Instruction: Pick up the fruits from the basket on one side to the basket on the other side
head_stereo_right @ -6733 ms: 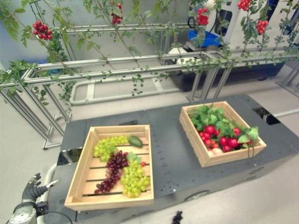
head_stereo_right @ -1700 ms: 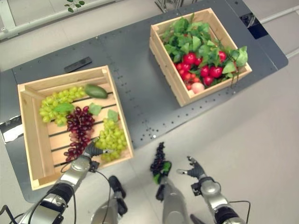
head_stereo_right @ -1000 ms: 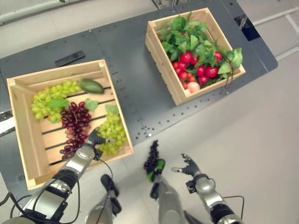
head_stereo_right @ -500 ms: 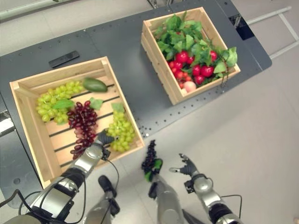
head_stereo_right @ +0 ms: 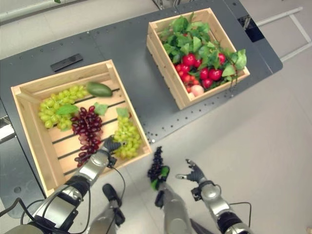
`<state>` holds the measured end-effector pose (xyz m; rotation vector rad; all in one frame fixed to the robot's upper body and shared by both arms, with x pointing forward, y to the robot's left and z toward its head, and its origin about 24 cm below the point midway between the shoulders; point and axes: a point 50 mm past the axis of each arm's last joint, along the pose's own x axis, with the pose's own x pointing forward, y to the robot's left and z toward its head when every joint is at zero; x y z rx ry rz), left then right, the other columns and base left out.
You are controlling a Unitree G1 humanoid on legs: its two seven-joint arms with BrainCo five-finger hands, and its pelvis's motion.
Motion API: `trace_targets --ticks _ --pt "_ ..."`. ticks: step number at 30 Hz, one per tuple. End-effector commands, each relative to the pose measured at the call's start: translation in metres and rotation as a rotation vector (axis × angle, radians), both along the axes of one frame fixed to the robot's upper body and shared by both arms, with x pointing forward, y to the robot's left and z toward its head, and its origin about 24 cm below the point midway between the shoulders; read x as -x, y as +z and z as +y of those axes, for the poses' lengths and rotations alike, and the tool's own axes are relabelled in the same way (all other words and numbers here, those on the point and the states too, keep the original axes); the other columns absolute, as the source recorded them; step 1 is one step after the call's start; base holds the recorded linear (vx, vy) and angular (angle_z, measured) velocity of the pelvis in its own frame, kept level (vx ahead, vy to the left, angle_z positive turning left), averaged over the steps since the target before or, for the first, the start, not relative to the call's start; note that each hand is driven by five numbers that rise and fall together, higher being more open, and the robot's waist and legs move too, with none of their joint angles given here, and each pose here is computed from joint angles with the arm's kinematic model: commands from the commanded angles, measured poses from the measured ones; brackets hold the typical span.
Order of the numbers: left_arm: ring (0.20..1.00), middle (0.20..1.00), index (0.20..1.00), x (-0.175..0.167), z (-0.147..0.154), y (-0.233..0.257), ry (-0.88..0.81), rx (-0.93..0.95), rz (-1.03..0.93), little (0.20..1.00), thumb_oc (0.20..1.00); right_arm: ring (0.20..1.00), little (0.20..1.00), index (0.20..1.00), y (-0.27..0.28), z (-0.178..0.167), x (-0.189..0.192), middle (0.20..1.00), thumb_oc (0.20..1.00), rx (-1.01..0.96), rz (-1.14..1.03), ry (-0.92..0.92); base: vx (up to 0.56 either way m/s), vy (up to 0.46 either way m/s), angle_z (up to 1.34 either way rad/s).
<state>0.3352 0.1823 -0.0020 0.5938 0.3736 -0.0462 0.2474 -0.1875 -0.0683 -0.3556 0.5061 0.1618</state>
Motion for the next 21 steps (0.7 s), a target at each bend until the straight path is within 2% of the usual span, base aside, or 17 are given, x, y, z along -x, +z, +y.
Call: trace_targets --ticks 1,9,21 --pt "0.2 0.2 0.2 -0.005 -0.057 0.005 -0.159 0.12 -0.022 0.2 0.2 1.0 1.0 1.0 0.016 0.003 -0.015 1.0 1.0 0.003 -0.082 0.017 0.0 0.0 0.0" --pt "0.2 0.2 0.2 0.0 -0.05 0.017 -0.18 0.202 -0.103 0.2 0.2 1.0 1.0 1.0 0.017 -0.001 -0.012 1.0 1.0 -0.008 -0.097 0.005 0.0 0.0 0.0" --pt "0.2 0.2 0.2 0.041 0.0 0.031 -0.211 0.282 -0.216 0.2 0.2 1.0 1.0 1.0 0.017 -0.024 0.0 1.0 1.0 -0.005 -0.098 -0.036 0.0 0.002 0.01"
